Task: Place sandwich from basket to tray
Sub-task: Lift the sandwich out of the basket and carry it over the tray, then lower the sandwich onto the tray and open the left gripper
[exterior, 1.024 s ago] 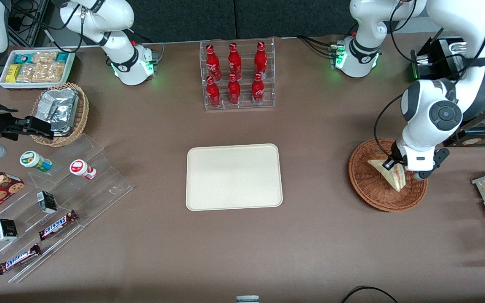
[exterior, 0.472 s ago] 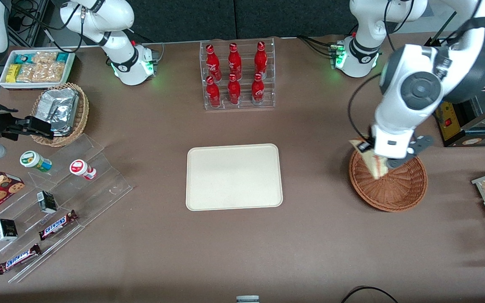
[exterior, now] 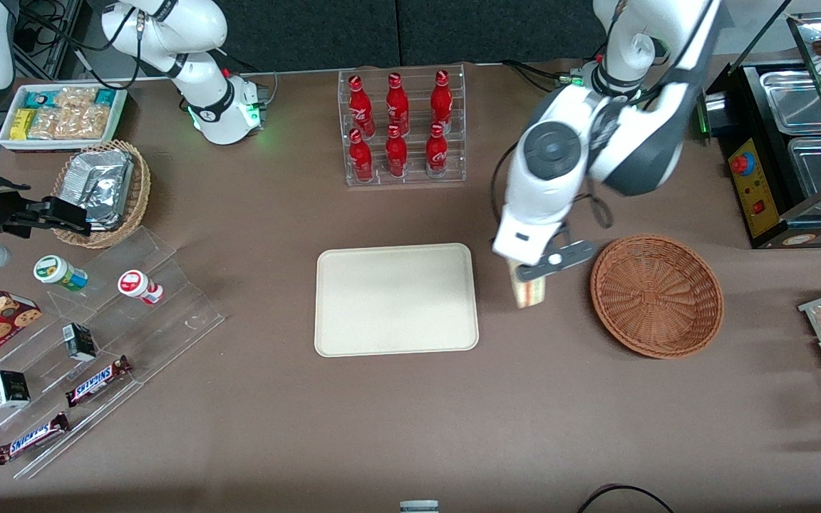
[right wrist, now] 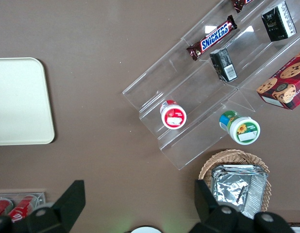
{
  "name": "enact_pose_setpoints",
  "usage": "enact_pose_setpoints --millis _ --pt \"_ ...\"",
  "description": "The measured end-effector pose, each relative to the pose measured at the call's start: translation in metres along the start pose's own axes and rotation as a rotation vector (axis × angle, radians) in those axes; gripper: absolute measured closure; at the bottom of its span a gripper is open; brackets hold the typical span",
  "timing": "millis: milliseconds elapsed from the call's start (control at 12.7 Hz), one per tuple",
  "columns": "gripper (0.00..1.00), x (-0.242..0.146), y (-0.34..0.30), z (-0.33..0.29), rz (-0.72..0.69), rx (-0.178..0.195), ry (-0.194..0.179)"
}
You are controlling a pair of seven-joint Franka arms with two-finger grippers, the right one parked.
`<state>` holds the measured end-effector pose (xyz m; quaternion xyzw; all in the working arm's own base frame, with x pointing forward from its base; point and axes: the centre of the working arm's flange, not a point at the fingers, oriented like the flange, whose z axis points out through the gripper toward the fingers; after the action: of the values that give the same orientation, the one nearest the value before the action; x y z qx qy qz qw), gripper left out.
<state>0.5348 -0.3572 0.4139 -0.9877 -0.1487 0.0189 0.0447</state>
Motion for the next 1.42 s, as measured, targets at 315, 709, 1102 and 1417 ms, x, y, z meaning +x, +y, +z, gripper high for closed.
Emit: enact_pose_setpoints --millis 315,709,1102,1417 --pt "0.85 -0.01 0.081 0.041 0.08 -0.038 0.004" --pt "0.85 -0.049 0.141 0.084 0.168 -0.064 0.012" --pt "0.85 -0.069 0.159 0.124 0.181 -0.018 0.035" --pt "0.85 -0.074 0.169 0.156 0.149 -0.01 0.06"
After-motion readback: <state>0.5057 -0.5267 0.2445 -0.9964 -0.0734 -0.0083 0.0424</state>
